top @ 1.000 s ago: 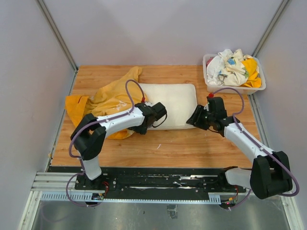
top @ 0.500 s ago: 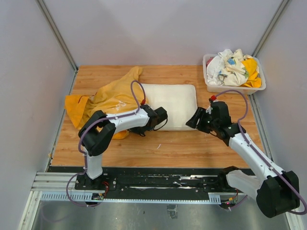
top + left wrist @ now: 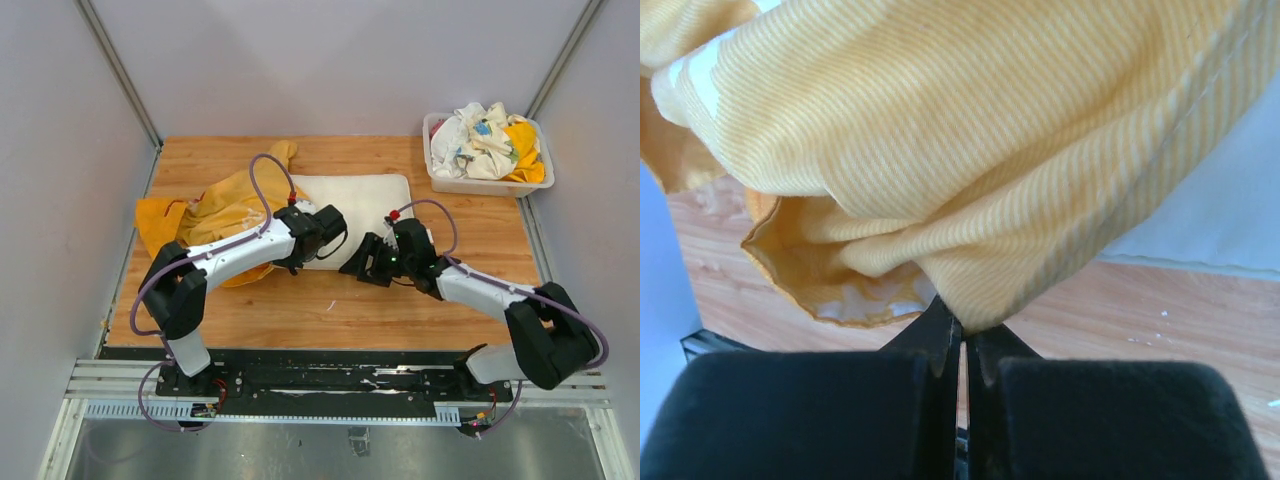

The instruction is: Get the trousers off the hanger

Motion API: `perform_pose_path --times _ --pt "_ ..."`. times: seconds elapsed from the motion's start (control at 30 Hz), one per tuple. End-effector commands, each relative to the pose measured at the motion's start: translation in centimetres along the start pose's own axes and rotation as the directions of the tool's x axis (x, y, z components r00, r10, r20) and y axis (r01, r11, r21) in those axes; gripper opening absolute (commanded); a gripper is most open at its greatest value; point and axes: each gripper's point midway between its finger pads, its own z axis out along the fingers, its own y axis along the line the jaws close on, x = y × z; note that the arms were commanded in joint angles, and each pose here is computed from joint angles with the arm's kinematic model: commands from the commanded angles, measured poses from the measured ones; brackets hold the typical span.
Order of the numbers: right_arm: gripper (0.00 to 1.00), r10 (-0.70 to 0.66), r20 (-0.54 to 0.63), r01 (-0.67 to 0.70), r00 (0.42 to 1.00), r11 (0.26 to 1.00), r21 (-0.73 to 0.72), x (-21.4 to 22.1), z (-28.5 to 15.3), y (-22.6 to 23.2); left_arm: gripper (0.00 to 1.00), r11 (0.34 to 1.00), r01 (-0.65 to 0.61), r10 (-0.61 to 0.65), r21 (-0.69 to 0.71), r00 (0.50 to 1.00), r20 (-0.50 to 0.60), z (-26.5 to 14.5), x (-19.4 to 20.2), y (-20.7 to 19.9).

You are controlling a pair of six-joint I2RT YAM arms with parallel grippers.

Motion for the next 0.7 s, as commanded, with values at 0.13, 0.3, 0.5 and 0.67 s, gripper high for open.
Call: perform_pose_path --times 0.13,0.3,0.5,0.67 --pt "0.71 0.098 0.006 -0.096 0.995 0.982 -0.164 0.2 6.3 7.0 0.00 0.992 0.076 -0.077 0.104 0.997 0.010 -1.0 -0.1 -0.9" --pt "0.72 0.203 0.032 -0.192 0.979 0.959 -0.206 -0.9 9.9 8.3 0.00 0.990 0.071 -0.073 0.121 0.997 0.013 -1.3 -0.2 -0.9" --pt "0.75 0.263 0.092 -0.251 0.960 0.960 -0.126 -1.4 12.6 7.4 0.00 0.986 0.068 -0.071 0.149 0.997 0.013 -1.4 -0.2 -1.3" --pt "0.70 0.310 0.157 -0.302 0.938 0.951 -0.070 -2.7 13.8 6.1 0.00 0.983 0.067 -0.070 0.168 0.997 0.012 -1.4 -0.3 -1.8"
